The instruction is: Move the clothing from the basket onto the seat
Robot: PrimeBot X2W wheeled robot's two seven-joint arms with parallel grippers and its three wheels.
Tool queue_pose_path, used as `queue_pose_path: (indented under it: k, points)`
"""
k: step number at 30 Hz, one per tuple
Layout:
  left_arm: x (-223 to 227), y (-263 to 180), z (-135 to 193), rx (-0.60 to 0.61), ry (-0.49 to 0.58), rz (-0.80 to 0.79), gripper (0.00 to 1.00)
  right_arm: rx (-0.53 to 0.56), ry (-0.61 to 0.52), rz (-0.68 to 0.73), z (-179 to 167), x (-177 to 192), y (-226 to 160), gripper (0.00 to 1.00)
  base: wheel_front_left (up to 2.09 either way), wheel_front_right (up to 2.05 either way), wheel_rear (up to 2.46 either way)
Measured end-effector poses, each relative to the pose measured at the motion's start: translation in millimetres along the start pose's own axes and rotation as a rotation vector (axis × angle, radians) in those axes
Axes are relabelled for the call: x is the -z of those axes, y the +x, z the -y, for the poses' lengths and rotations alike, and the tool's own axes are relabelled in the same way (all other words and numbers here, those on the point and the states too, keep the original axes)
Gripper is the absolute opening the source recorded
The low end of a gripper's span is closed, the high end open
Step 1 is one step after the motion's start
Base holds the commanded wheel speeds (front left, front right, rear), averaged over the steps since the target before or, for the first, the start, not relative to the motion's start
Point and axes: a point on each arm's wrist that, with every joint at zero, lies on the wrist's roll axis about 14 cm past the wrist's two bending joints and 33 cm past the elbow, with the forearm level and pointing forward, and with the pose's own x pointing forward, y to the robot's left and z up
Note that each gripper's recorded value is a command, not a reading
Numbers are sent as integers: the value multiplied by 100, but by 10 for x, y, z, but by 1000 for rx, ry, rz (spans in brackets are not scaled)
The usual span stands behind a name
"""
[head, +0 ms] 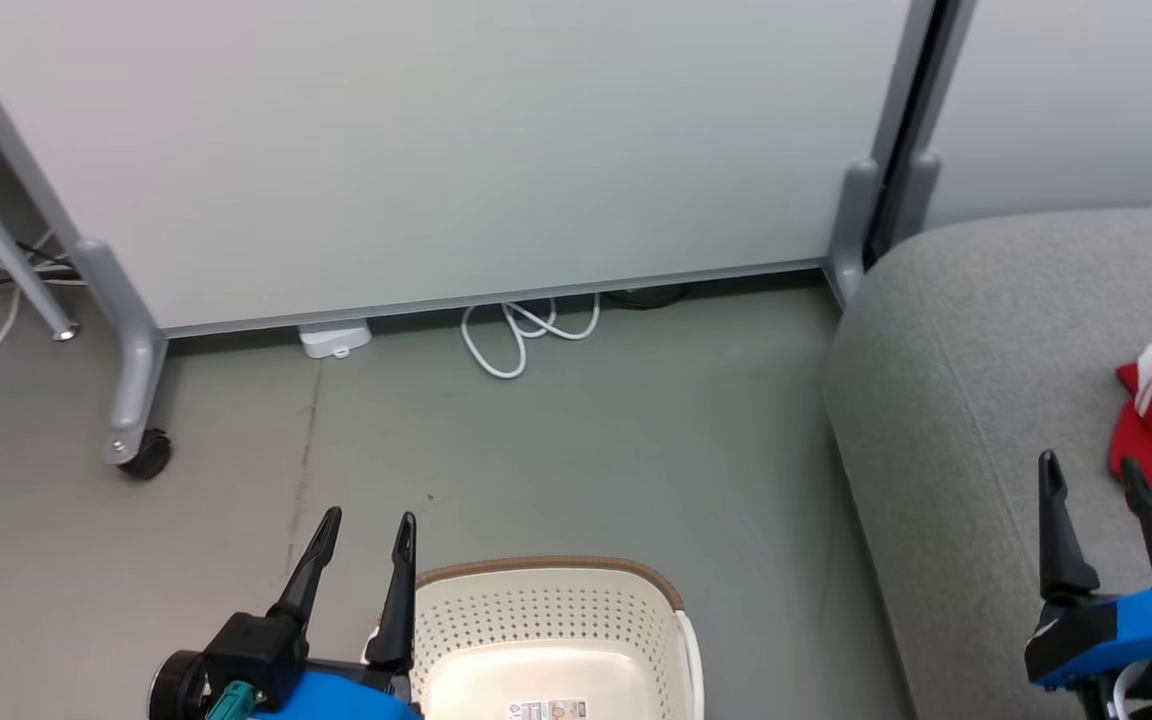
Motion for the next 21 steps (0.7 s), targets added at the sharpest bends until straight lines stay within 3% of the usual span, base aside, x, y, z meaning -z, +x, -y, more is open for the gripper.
queue_pose_path:
  k: [21]
  points:
    - [49, -296, -405, -153, -18, -9, 100, -154, 10, -63, -559, 281, -258, 100, 0, 0, 0]
